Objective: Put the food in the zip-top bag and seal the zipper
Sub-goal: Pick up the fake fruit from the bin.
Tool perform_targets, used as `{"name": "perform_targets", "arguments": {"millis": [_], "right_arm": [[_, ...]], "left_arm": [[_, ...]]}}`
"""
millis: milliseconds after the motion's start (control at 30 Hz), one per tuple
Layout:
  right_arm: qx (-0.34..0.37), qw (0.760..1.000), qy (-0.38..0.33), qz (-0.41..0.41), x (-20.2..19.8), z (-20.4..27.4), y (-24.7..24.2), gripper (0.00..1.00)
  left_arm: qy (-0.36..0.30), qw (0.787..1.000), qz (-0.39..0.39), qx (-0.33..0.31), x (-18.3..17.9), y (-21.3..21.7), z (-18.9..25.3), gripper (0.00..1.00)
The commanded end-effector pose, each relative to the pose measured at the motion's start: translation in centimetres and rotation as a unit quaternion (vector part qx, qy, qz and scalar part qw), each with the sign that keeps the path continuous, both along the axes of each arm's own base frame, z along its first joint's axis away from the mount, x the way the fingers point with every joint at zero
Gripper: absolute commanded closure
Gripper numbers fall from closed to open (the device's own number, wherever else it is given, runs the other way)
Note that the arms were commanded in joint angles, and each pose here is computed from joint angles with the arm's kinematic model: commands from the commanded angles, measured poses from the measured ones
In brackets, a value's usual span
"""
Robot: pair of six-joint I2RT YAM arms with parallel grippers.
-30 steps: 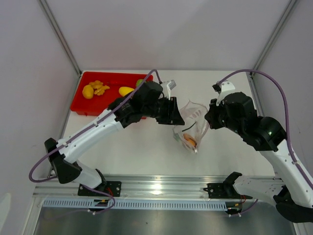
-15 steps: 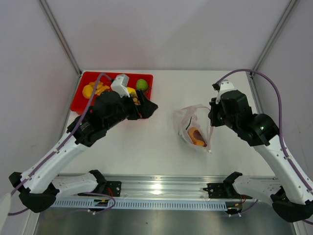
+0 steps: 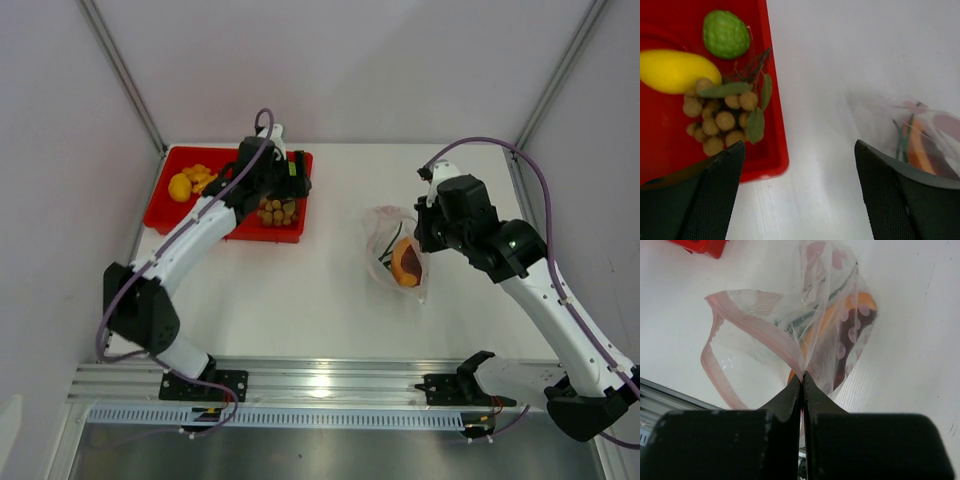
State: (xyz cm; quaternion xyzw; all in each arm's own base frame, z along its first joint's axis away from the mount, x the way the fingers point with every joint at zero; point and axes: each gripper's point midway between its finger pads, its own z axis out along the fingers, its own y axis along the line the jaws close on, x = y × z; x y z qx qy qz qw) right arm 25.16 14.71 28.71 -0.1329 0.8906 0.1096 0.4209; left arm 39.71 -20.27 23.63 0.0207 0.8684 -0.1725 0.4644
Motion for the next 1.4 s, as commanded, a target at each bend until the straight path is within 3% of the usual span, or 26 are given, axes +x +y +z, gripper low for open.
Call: {"name": "perform_targets", "arguments": {"millis": [0,100,267,433,567,667,867,1367], "right_arm": [[0.011,1.000,-0.027,0.011,0.7,1.1,0.4,1.00],[0.006,0.999,-0.027,0.015,0.7,0.7,0.3,1.00],[0.006,0.999,-0.019,0.026,0.8,-0.3,0.6,1.00],[0.024,0.999,-0.003,0.044,0.2,-1.0,1.5,1.00],[0.029,0.998,0.001,0.049,-0.1,-1.3,1.6,1.00],[0.029,0.998,0.003,0.051,-0.2,-1.6,1.7,1.00],[0.032,0.998,0.011,0.061,-0.5,-2.4,2.0,1.00],[0.037,0.997,0.018,0.065,-0.5,-3.0,2.3,1.00]], "left_arm": [[-0.063,0.991,-0.105,0.053,5.2,-1.0,2.2,0.11],[-0.065,0.979,-0.159,0.111,7.6,-1.0,2.2,0.19],[-0.038,0.957,-0.222,0.181,10.7,-1.4,-1.8,0.19],[-0.019,0.944,-0.272,0.185,12.5,-1.1,-4.2,0.21],[0.001,0.939,-0.269,0.212,13.3,-0.1,-6.5,0.23],[0.017,0.938,-0.268,0.220,13.8,0.8,-7.8,0.31],[0.030,0.928,-0.300,0.220,13.5,1.0,-9.3,0.38],[0.081,0.926,-0.313,0.197,12.5,1.1,-12.4,0.36]]}}
